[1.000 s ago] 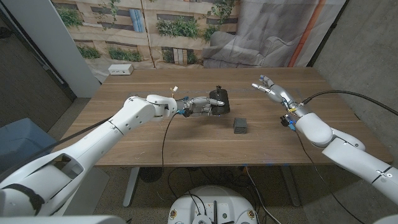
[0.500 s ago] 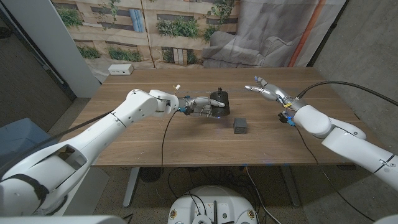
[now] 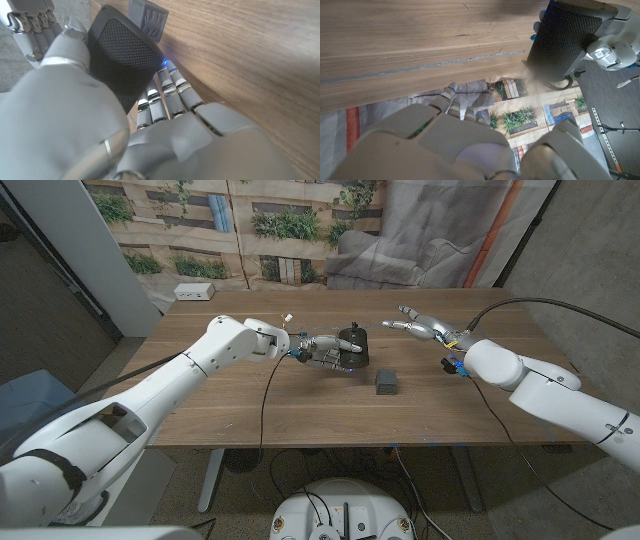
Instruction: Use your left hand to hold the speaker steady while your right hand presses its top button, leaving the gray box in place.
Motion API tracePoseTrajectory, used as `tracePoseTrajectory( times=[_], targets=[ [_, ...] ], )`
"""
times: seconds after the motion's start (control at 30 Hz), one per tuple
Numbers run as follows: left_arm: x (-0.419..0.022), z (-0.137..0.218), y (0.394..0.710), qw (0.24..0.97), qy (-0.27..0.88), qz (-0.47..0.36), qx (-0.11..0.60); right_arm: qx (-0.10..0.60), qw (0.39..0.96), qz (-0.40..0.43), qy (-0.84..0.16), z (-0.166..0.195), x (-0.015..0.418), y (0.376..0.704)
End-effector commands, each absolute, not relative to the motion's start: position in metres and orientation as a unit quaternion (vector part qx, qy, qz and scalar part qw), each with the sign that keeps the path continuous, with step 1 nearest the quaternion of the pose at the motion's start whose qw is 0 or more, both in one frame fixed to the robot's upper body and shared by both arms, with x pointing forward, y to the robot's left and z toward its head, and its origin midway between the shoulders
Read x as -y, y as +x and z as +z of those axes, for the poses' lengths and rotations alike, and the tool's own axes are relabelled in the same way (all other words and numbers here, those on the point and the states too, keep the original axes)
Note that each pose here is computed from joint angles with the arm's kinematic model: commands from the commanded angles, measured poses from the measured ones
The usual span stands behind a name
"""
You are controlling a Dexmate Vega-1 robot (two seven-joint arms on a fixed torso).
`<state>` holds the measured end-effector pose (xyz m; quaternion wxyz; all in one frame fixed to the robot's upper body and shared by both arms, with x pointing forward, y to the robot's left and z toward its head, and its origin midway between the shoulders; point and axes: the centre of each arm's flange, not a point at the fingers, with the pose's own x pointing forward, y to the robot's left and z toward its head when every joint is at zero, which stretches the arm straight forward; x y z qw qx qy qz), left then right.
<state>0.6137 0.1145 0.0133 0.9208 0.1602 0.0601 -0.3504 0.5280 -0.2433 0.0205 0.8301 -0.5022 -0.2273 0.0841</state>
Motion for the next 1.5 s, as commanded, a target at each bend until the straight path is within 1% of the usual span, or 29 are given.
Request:
tracePoseTrajectory(
  times=[0.03,0.5,1.1,1.5],
  targets=[
    [-0.110,0.016,0.618,0.914,0.163,-0.366,-0.072,0.195,0.814,0.076,-0.541,0.028,0.225,0.530],
    [-0.110,0.018,0.622,0.910,0.175,-0.368,-0.077,0.164,0.811,0.097,-0.553,0.032,0.211,0.537],
    [-0.110,0.013,0.619,0.914,0.169,-0.361,-0.080,0.159,0.790,0.108,-0.582,0.029,0.187,0.539],
    [-0.108,0.012,0.621,0.912,0.169,-0.366,-0.078,0.156,0.783,0.105,-0.593,0.026,0.180,0.542]
  ],
)
